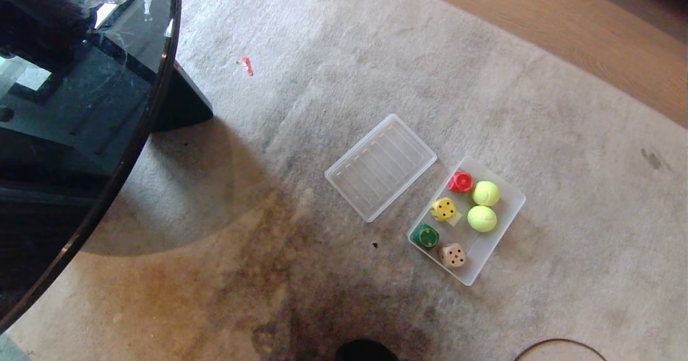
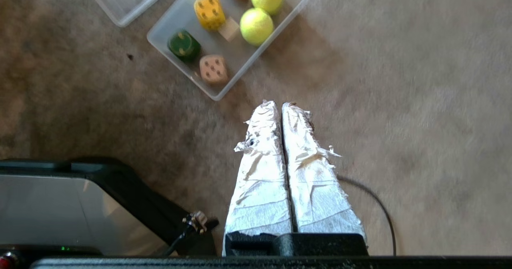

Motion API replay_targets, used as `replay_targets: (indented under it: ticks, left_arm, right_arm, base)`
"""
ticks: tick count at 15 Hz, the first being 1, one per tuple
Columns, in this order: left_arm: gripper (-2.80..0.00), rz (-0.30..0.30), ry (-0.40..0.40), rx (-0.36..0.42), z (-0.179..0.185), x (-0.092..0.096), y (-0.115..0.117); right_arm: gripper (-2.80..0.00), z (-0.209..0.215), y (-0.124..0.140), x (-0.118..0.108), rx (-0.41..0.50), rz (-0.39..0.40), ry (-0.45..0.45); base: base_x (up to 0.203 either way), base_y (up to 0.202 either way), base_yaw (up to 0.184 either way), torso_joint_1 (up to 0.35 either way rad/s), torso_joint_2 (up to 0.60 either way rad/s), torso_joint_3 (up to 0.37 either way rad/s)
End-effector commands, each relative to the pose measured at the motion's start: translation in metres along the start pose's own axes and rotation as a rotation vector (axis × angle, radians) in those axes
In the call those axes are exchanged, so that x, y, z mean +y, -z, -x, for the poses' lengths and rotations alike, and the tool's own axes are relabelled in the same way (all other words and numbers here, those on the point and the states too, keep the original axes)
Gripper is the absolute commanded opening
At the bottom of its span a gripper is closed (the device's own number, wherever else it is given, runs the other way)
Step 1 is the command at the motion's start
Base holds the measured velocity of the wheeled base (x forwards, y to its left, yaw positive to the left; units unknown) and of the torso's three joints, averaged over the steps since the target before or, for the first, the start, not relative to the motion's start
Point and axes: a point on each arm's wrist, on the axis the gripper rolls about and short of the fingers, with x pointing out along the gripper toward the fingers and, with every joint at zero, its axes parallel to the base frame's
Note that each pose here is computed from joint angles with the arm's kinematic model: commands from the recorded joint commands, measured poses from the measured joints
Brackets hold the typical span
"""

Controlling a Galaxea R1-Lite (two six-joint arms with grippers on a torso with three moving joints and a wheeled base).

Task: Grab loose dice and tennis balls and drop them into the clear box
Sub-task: Close the lid

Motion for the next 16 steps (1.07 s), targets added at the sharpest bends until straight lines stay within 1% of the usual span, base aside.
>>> replay_targets:
  ticks: [1, 13, 14, 16]
  left_arm:
    - [-2.8, 0.0, -0.001, 0.0, 0.0, 0.0, 0.0]
    - [-2.8, 0.0, -0.001, 0.0, 0.0, 0.0, 0.0]
    - [-2.8, 0.0, -0.001, 0.0, 0.0, 0.0, 0.0]
    - [-2.8, 0.0, -0.001, 0.0, 0.0, 0.0, 0.0]
  right_arm:
    - [-2.8, 0.0, -0.0001, 0.0, 0.001, 0.001, -0.002]
    - [-2.8, 0.0, -0.0001, 0.0, 0.0, 0.001, -0.001]
    - [-2.8, 0.0, -0.0001, 0.0, 0.0, 0.001, -0.001]
    - [-2.8, 0.0, -0.0001, 0.0, 0.0, 0.001, -0.001]
  base:
    - [0.002, -0.003, 0.068, 0.002, 0.01, -0.001]
    - [0.001, -0.009, 0.158, 0.004, 0.0, 0.003]
    - [0.003, -0.008, 0.096, -0.002, 0.0, 0.006]
    - [0.0, 0.0, 0.0, 0.0, 0.0, 0.0]
